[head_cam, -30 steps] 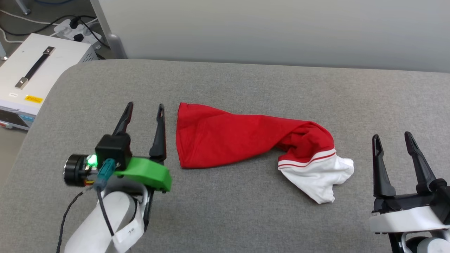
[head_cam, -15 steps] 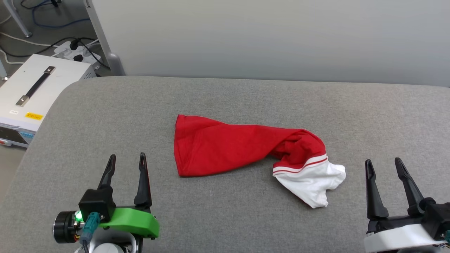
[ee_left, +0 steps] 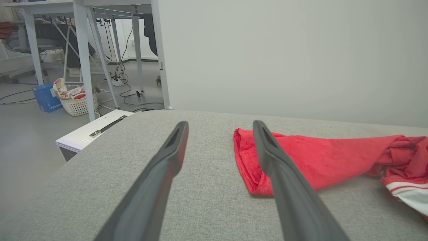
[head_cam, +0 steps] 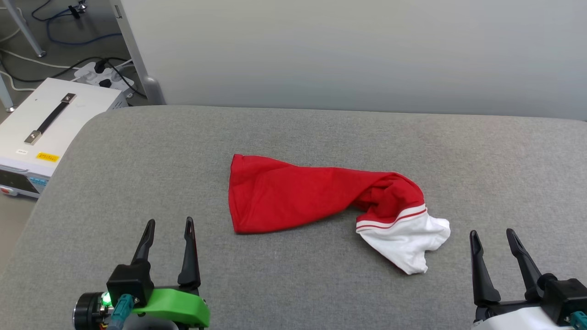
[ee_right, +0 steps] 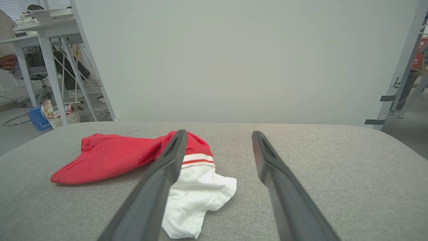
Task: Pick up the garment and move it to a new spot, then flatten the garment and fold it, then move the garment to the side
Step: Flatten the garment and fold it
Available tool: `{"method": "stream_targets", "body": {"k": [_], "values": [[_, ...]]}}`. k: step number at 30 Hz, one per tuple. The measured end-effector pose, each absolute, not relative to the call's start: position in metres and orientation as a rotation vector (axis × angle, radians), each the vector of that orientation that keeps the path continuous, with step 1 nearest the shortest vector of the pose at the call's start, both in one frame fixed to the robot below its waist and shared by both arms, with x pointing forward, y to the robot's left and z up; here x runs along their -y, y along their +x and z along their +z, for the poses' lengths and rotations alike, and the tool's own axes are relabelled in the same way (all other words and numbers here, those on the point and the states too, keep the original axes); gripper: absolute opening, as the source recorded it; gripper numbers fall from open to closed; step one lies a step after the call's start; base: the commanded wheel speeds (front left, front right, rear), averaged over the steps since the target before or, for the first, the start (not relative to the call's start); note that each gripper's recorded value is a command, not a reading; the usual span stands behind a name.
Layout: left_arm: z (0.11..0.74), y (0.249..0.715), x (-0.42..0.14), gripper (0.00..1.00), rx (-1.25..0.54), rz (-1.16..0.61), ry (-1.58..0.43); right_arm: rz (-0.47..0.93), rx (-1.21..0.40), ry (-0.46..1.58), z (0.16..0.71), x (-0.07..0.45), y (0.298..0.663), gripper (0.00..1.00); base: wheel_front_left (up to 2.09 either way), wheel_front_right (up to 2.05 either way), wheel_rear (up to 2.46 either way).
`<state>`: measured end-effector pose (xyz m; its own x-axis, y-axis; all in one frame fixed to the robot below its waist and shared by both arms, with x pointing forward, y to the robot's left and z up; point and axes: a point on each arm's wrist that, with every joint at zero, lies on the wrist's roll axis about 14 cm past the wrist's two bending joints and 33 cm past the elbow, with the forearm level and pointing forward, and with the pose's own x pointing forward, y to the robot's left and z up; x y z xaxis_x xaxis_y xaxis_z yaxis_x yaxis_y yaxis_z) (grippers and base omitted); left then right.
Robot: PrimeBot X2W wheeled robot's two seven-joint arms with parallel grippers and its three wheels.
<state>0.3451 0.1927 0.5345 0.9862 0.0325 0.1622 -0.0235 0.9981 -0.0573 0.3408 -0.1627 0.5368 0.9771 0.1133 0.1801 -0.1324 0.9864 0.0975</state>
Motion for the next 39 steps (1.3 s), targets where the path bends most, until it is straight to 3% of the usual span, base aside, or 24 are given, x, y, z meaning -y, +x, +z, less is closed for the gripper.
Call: {"method": "stream_targets", "body": {"k": [16, 25, 32, 39], "values": [[0.528, 0.342, -0.2, 1.0, 0.149, 0.043, -0.043, 0.13, 0.175, 0.11, 0.537, 0.161, 0.341, 1.0, 0.0, 0.0, 0.0], [0.523, 0.343, -0.199, 1.0, 0.132, 0.043, -0.047, 0.197, 0.422, 0.019, 0.619, 0.162, 0.366, 1.0, 0.0, 0.0, 0.0], [0.516, 0.346, -0.199, 1.0, 0.111, 0.043, -0.047, 0.384, 0.493, -0.043, 0.652, 0.138, 0.39, 1.0, 0.0, 0.0, 0.0], [0.511, 0.348, -0.203, 1.0, 0.094, 0.058, -0.048, 0.629, 0.245, -0.14, 0.622, 0.104, 0.408, 1.0, 0.0, 0.0, 0.0]]}}
